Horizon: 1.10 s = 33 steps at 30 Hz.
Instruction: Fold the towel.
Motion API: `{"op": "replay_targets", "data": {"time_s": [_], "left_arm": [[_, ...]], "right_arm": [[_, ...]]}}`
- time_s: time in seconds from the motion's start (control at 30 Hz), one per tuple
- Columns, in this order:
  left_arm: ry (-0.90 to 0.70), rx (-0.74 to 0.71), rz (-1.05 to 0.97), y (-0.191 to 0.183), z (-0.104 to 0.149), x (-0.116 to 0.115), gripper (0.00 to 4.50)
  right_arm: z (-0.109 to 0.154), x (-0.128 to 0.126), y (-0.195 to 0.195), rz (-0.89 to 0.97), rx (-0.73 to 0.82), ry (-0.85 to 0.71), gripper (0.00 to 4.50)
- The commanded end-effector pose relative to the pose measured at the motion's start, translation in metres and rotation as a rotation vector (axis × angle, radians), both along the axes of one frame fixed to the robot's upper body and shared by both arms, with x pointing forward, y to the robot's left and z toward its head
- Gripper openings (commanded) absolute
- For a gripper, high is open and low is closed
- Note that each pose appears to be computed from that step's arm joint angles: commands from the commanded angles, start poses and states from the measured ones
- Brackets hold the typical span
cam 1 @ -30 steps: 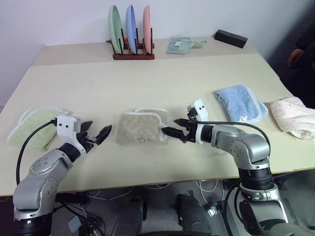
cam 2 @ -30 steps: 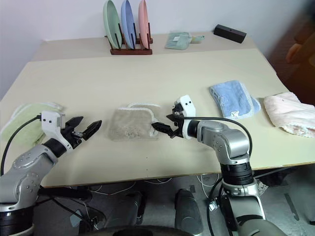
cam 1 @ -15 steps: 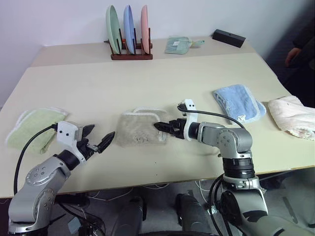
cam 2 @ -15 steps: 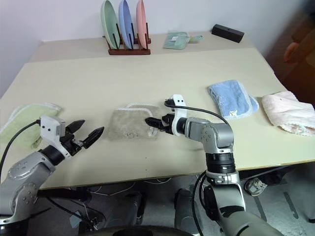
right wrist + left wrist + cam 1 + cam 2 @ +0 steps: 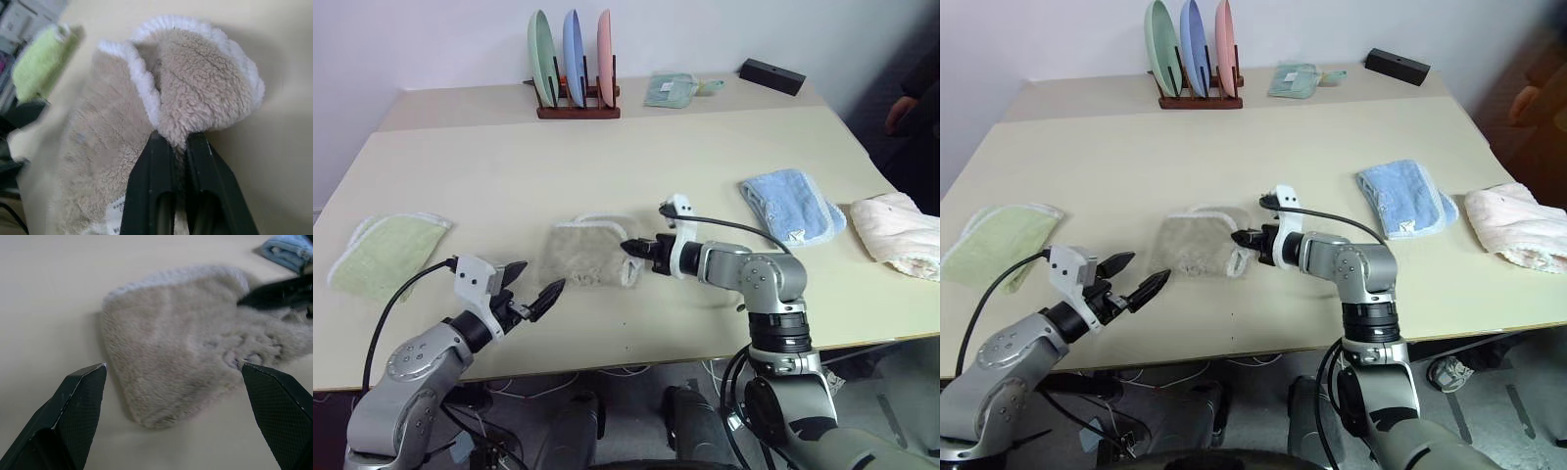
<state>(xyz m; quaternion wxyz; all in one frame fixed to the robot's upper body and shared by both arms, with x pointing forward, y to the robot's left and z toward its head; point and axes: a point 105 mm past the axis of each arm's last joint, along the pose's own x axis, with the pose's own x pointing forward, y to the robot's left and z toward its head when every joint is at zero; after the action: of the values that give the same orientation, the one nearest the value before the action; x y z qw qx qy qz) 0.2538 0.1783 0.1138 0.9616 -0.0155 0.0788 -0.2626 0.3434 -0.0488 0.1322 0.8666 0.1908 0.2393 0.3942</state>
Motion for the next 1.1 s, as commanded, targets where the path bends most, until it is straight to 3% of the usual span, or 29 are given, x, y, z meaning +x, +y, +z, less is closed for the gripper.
{"op": "replay_targets", "data": {"time_s": [0.03, 0.17, 0.3, 0.37, 0.5, 0.63, 0.77, 0.87, 1.03, 1.1], "left_arm": [[-0.054, -0.011, -0.036, -0.011, 0.013, 0.002, 4.50], [-0.055, -0.024, -0.094, -0.024, 0.012, 0.011, 4.50], [-0.070, -0.041, -0.158, -0.040, 0.015, 0.024, 4.50], [-0.077, -0.046, -0.182, -0.046, 0.017, 0.029, 4.50], [-0.084, -0.049, -0.233, -0.057, 0.019, 0.035, 4.50], [-0.075, -0.029, -0.267, -0.061, 0.015, 0.034, 4.50], [-0.076, -0.025, -0.280, -0.064, 0.014, 0.034, 4.50], [-0.075, -0.024, -0.284, -0.063, 0.014, 0.035, 4.50], [-0.074, -0.023, -0.287, -0.063, 0.012, 0.035, 4.50], [-0.100, -0.009, -0.244, -0.057, 0.013, 0.040, 4.50]], "right_arm": [[0.066, 0.017, -0.047, -0.171, 0.064, -0.229, 0.05], [0.112, 0.035, -0.139, -0.521, 0.075, -0.347, 0.05], [0.118, 0.032, -0.217, -0.851, 0.131, -0.310, 0.05], [0.099, 0.026, -0.241, -0.965, 0.159, -0.212, 0.05], [0.026, 0.000, -0.261, -1.080, 0.108, 0.064, 0.05], [0.011, -0.009, -0.265, -1.127, 0.096, 0.100, 0.05], [0.012, -0.011, -0.271, -1.161, 0.095, 0.070, 0.05], [0.031, -0.010, -0.271, -1.150, 0.090, -0.035, 1.06], [0.063, -0.016, -0.286, -1.193, -0.092, -0.247, 3.42], [0.080, -0.019, -0.294, -1.231, -0.188, -0.355, 3.42]]}}
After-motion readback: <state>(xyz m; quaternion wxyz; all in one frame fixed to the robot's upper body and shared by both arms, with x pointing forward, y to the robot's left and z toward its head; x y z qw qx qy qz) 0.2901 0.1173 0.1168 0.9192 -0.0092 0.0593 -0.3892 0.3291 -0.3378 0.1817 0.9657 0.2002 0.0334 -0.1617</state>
